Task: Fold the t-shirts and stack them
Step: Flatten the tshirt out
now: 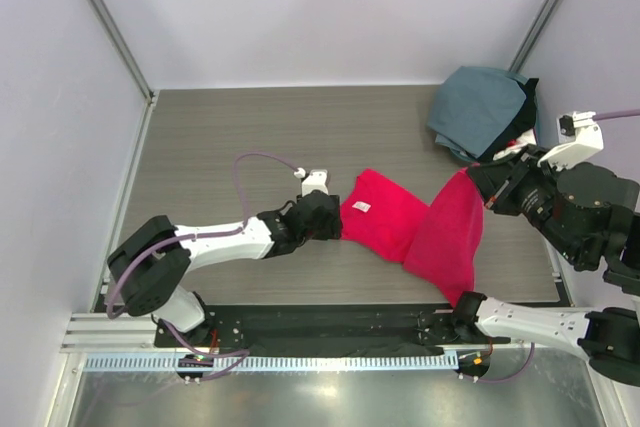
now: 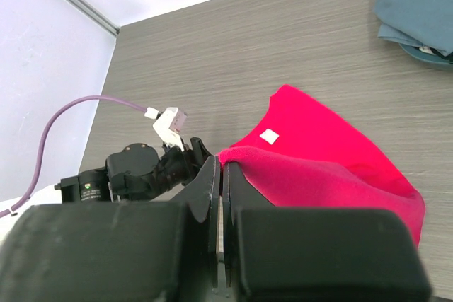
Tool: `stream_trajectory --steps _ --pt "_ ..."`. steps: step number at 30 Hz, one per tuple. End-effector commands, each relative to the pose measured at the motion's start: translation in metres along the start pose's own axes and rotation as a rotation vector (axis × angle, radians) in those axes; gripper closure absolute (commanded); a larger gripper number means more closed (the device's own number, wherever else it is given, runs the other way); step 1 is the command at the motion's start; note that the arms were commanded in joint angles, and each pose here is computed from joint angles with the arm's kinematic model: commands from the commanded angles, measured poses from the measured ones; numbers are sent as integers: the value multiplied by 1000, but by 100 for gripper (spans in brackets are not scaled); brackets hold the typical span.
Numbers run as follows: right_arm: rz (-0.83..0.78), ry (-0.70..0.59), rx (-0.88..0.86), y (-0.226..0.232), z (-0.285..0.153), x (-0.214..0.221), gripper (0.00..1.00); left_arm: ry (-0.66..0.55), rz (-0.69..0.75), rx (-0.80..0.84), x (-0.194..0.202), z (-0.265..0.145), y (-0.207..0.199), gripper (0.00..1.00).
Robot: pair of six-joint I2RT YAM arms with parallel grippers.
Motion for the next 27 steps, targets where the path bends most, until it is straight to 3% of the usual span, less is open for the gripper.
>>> stream_trajectory --steps 1,8,14,17,19,23,27 --pt "27 -48 15 -5 -3 -8 99 14 -40 -73 1 4 9 43" --pt "20 -30 11 -4 1 0 99 59 -13 -67 8 24 7 45" --pt "24 -30 4 -2 3 3 99 80 -72 -41 9 41 2 47" --pt "19 -21 4 -1 5 6 99 85 -88 -16 7 48 -6 52" --pt "16 -18 8 -2 5 7 99 97 -88 -15 9 53 -7 59" --pt "5 -12 20 -3 8 11 99 94 -95 12 1 53 -16 100" --pt "-19 -9 66 -6 17 17 99 41 -130 -1 -34 40 -5 100"
Point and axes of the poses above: each gripper's point midway between its finger pads, its own z axis out along the fingers, its own y axis along the line the jaws close on, x = y × z, the point moved 3 cm from there along -z, back along the fingers, and after that the axes turned 12 degrees about -z, right-handed, at the moved point
